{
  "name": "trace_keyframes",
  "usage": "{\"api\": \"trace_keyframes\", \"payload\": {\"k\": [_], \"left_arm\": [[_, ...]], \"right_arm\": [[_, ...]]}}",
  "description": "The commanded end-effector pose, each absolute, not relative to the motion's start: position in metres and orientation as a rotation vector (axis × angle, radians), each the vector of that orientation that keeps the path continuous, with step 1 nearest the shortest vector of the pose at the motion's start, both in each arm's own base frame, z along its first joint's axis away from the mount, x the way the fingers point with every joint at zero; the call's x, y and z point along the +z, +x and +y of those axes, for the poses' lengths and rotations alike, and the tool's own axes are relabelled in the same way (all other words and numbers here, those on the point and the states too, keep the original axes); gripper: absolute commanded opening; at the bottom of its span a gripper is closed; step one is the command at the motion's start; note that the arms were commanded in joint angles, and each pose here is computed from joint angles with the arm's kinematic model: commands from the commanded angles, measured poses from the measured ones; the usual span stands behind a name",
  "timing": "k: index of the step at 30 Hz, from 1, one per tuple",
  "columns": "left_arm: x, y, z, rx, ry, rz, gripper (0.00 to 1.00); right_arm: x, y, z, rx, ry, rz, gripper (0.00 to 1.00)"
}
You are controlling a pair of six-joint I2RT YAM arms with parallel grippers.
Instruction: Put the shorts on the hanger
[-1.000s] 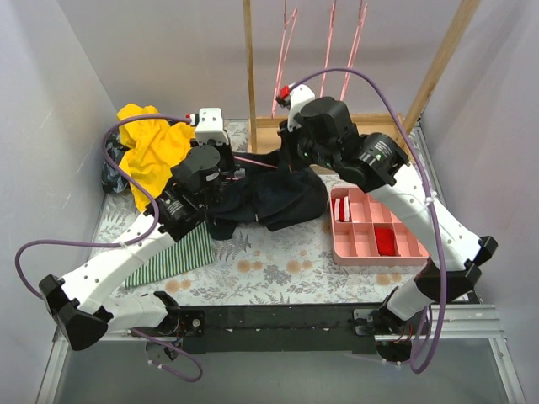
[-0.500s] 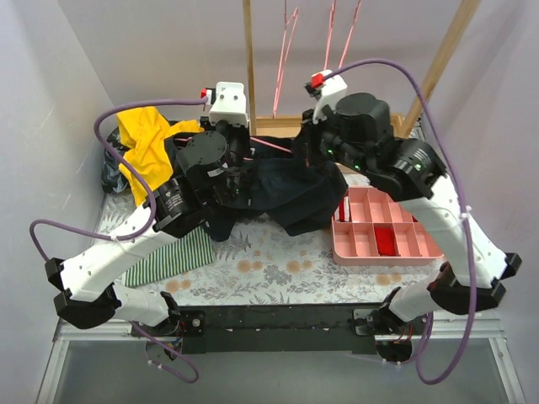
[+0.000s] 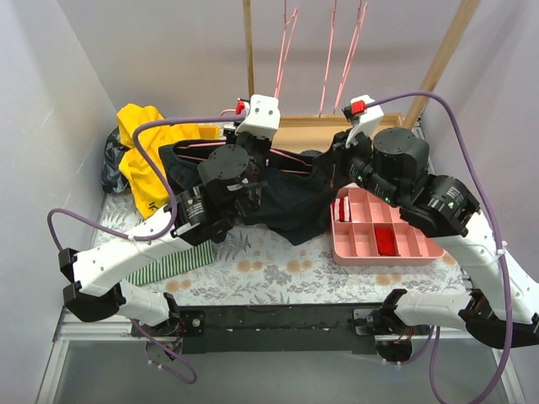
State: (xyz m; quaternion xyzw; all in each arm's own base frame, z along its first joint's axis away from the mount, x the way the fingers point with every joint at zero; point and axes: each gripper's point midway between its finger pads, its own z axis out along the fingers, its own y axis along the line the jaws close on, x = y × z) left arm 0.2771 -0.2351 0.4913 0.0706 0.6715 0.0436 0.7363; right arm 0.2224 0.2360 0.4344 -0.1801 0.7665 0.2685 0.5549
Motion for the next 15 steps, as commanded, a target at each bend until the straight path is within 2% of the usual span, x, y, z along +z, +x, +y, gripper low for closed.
{"api": "trace_keyframes", "payload": {"k": [1, 2, 5, 6, 8, 9, 12, 15], "left_arm": [[0.497, 0.271, -0.219, 0.062, 0.13, 1.452, 0.0], [0.492, 0.27, -0.219, 0.055, 0.158, 1.466, 0.0], [0.479, 0.273, -0.224, -0.034, 0.189, 1.511, 0.0], [0.477, 0.275, -0.227, -0.09, 0.18, 1.519, 0.0], [0.471, 0.271, -0.227, -0.139, 0.207, 1.532, 0.0], [0.47, 0.27, -0.231, -0.191, 0.222, 1.533, 0.0], [0.457, 0.271, -0.233, -0.213, 0.272, 1.574, 0.0], [0.452, 0.27, -0.232, -0.235, 0.302, 1.597, 0.0]], "right_arm": [[0.432, 0.223, 0.223, 0.625, -0.351, 1.769, 0.01], [0.43, 0.218, 0.223, 0.649, -0.374, 1.758, 0.01], [0.43, 0.202, 0.232, 0.71, -0.512, 1.715, 0.14], [0.43, 0.198, 0.233, 0.715, -0.556, 1.696, 0.23], [0.429, 0.188, 0.232, 0.715, -0.652, 1.655, 0.33], [0.429, 0.184, 0.232, 0.721, -0.684, 1.634, 0.42], [0.423, 0.174, 0.229, 0.702, -0.789, 1.583, 0.54], [0.411, 0.168, 0.228, 0.667, -0.898, 1.555, 0.61]]}}
